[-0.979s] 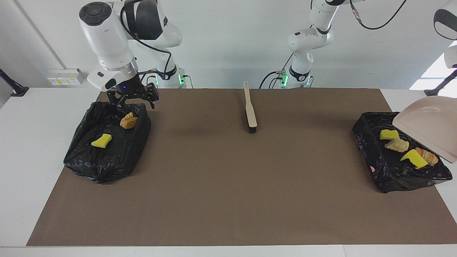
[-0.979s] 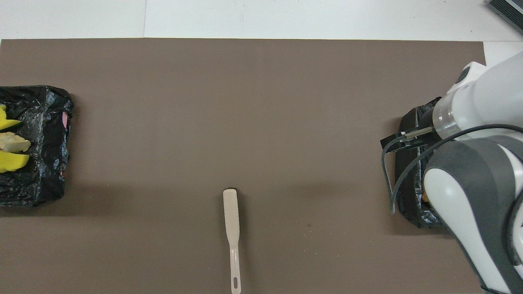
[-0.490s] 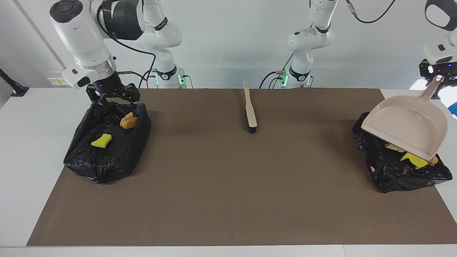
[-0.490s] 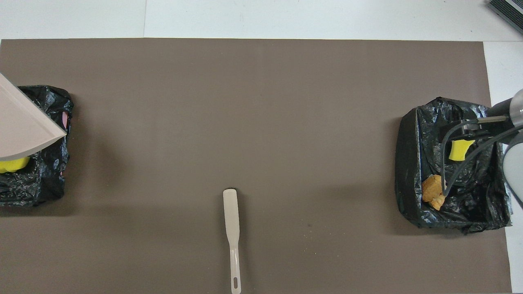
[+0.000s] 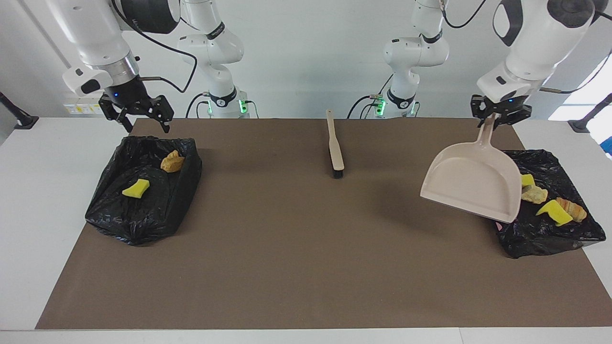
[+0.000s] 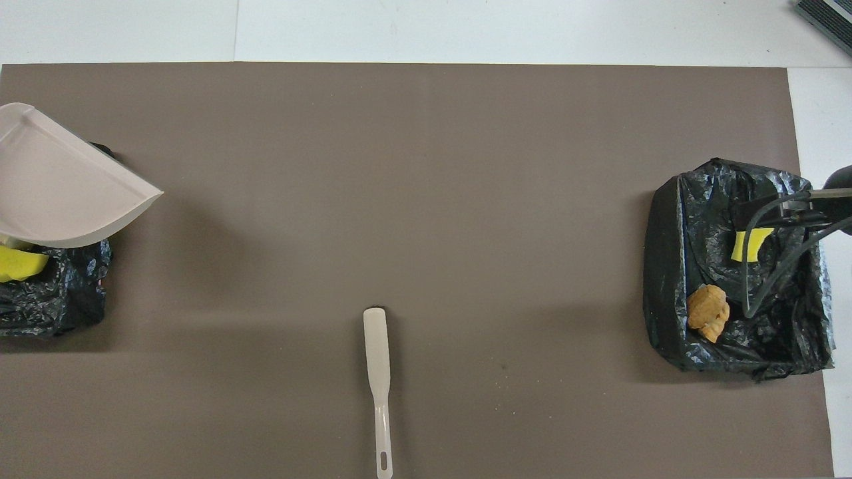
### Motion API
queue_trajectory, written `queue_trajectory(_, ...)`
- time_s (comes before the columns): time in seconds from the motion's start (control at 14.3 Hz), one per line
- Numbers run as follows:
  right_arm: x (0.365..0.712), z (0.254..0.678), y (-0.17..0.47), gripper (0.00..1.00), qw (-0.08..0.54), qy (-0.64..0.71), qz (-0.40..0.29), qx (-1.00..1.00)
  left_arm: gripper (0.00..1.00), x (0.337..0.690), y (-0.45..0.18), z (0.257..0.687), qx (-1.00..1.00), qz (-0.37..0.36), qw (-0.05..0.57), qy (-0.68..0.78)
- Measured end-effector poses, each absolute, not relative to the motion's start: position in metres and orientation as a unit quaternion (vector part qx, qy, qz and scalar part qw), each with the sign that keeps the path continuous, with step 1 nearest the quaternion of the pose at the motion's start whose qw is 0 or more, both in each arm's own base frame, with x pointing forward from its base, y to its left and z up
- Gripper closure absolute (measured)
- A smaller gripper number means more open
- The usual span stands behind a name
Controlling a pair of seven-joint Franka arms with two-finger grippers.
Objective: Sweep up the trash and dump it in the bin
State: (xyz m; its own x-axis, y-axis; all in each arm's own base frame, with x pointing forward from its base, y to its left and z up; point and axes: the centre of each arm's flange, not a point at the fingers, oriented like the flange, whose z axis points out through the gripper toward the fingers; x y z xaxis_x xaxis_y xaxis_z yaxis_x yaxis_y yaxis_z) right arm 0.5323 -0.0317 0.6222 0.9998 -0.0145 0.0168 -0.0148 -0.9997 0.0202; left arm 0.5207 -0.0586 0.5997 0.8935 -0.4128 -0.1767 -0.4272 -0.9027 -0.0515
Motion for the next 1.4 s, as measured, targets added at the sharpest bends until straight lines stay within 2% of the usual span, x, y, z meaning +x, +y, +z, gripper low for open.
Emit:
queue_trajectory(0.42,0.521,0.627,-0.052,0.0,-0.006,-0.03,-0.004,1.0,0.69,0.505,-0.236,0.553,-0.994,-0.003,-0.024,0.108)
queue_trajectory(0.63,0.52,0.629,-0.052,0.0,-0.008,-0.03,-0.004,1.0,0.69,0.511,-0.298,0.506,-0.997,-0.03,-0.043,0.053)
queue_trajectory(0.77,0.519,0.629,-0.049,0.0,-0.008,-0.028,-0.005,1.0,0.69,0.518,-0.336,0.458,-0.998,-0.036,-0.049,0.035)
queue_trajectory(0.98,0.519,0.63,-0.042,0.0,-0.008,-0.021,-0.004,1.0,0.69,0.521,-0.364,0.405,-0.998,-0.028,-0.045,0.038)
queue_trajectory(1.4,0.519,0.63,-0.04,0.0,-0.008,-0.019,-0.004,1.0,0.69,0.516,-0.368,0.38,-0.997,-0.034,-0.047,0.049)
